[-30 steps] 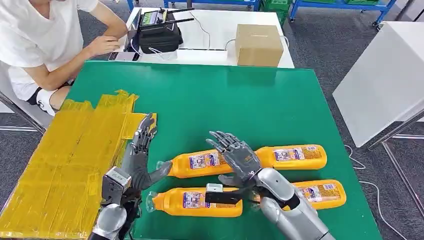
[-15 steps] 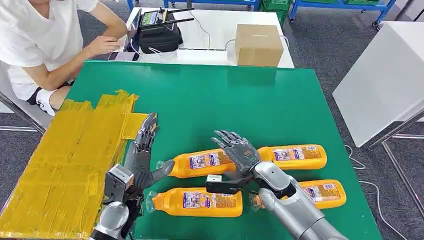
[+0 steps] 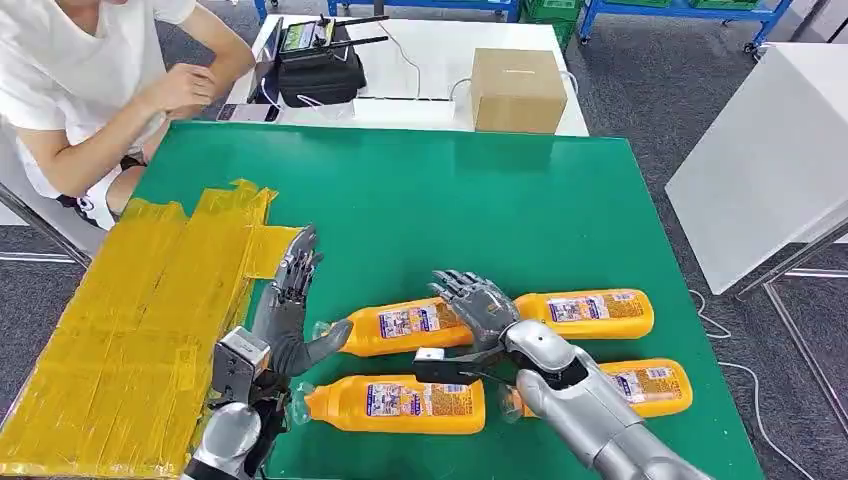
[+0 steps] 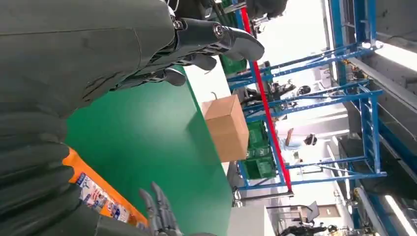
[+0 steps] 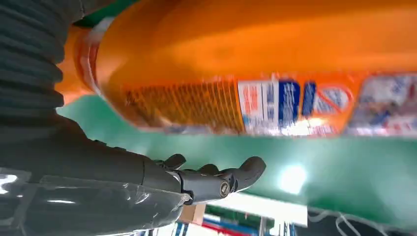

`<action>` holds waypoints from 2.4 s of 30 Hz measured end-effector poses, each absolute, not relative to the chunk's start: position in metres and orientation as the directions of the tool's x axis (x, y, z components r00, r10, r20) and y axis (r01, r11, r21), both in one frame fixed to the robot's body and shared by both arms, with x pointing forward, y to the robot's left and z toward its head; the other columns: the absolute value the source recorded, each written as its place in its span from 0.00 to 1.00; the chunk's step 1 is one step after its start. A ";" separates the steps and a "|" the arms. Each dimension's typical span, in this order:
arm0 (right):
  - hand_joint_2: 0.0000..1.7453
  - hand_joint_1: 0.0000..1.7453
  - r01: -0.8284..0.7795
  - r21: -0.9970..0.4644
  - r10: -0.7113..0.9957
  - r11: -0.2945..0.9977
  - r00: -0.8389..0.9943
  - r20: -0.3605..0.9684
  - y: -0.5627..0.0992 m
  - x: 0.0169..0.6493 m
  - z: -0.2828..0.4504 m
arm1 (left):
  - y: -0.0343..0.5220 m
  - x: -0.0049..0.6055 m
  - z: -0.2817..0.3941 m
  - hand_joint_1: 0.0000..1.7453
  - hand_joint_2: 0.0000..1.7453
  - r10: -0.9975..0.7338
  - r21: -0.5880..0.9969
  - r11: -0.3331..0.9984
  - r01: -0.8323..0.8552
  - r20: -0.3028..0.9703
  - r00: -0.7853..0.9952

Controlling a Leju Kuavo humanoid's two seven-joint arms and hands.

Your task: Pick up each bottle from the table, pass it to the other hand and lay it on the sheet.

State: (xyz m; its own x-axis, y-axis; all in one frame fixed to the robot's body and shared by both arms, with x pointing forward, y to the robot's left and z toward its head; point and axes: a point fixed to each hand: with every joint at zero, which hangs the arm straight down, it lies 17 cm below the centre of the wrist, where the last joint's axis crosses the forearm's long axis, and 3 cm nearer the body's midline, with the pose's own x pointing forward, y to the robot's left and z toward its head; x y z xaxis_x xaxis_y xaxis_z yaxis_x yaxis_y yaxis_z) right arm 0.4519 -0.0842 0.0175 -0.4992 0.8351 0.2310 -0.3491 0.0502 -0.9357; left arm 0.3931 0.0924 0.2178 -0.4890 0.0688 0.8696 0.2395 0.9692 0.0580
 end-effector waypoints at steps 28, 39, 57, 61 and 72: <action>1.00 1.00 -0.417 -0.905 0.827 -0.082 -0.535 0.172 -0.070 0.470 -0.010 | 0.072 0.398 0.221 0.00 1.00 0.148 0.000 0.954 0.299 0.868 -0.474; 1.00 1.00 -0.371 -0.928 0.834 -0.011 -0.515 0.196 -0.066 0.474 -0.001 | 0.072 0.398 0.221 0.00 1.00 0.149 0.000 0.954 0.300 0.868 -0.474; 1.00 1.00 -0.071 -0.687 0.619 0.723 -0.374 0.691 -0.081 0.459 0.107 | 0.081 0.385 0.219 0.00 1.00 0.146 -0.020 0.965 0.261 0.867 -0.476; 1.00 1.00 0.046 -0.601 0.571 0.798 -0.381 0.728 -0.103 0.455 0.137 | 0.082 0.384 0.219 0.00 1.00 0.140 -0.015 0.967 0.255 0.866 -0.480; 1.00 1.00 0.174 -0.545 0.565 0.820 -0.404 0.720 -0.120 0.443 0.168 | 0.083 0.383 0.221 0.00 1.00 0.141 -0.017 0.968 0.252 0.863 -0.485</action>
